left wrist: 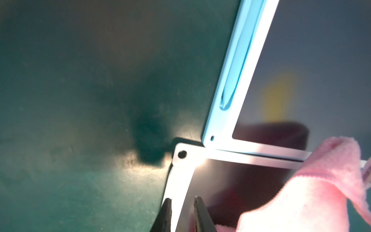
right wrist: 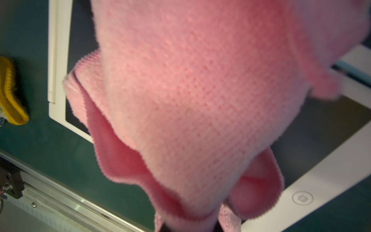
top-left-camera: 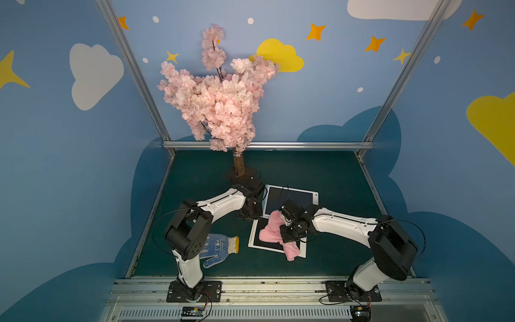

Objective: Wipe the drawing tablet
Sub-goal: Wipe the dirt from the drawing tablet.

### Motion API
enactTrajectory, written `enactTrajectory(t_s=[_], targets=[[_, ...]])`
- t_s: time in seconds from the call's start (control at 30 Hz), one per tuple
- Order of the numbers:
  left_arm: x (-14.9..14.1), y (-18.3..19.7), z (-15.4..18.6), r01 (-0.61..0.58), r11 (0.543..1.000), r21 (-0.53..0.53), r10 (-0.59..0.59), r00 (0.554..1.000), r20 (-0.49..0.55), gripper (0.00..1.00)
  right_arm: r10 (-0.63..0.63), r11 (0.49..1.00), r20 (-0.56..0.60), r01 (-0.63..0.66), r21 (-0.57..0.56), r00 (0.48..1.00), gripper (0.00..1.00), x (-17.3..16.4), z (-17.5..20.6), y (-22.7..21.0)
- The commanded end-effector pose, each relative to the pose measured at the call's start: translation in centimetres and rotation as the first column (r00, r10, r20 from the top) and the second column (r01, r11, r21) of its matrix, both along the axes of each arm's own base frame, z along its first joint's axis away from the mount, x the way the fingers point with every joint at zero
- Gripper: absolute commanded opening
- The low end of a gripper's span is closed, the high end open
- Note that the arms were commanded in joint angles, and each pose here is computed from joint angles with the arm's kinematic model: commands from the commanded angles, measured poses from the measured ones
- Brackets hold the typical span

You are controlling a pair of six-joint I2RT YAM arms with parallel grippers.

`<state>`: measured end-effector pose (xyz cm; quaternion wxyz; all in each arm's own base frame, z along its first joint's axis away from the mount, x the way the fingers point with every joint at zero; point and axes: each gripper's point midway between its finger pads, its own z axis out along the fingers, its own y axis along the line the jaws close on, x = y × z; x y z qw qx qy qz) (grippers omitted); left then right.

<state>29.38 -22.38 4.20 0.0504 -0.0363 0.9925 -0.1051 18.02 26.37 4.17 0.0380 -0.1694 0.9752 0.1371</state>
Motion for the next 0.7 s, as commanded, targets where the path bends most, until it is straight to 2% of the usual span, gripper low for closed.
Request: enactTrajectory(t_s=[0.0,0.2,0.37,0.67], targets=[[-1.4,0.9,-1.6,-0.005,0.999,0.033,0.007,0.998,-0.067,0.22,0.002,1.0,-0.006,-0.002,-0.001,1.0,0.0,0.2,0.0,0.0],[-2.0,1.1,-2.6,0.001,0.999,0.039,0.002,0.996,-0.092,0.2,0.004,1.0,-0.004,-0.004,0.005,1.0,0.0,0.2,0.2,0.0],[-2.2,1.2,-3.2,0.005,0.999,0.049,0.0,0.994,-0.106,0.2,0.064,0.998,0.013,-0.064,0.012,0.998,0.0,-0.1,0.5,0.8],[-3.1,1.4,-4.2,-0.013,0.999,0.039,0.018,0.991,-0.129,0.19,0.251,0.963,0.065,-0.256,0.085,0.966,0.0,-2.6,0.9,6.9]])
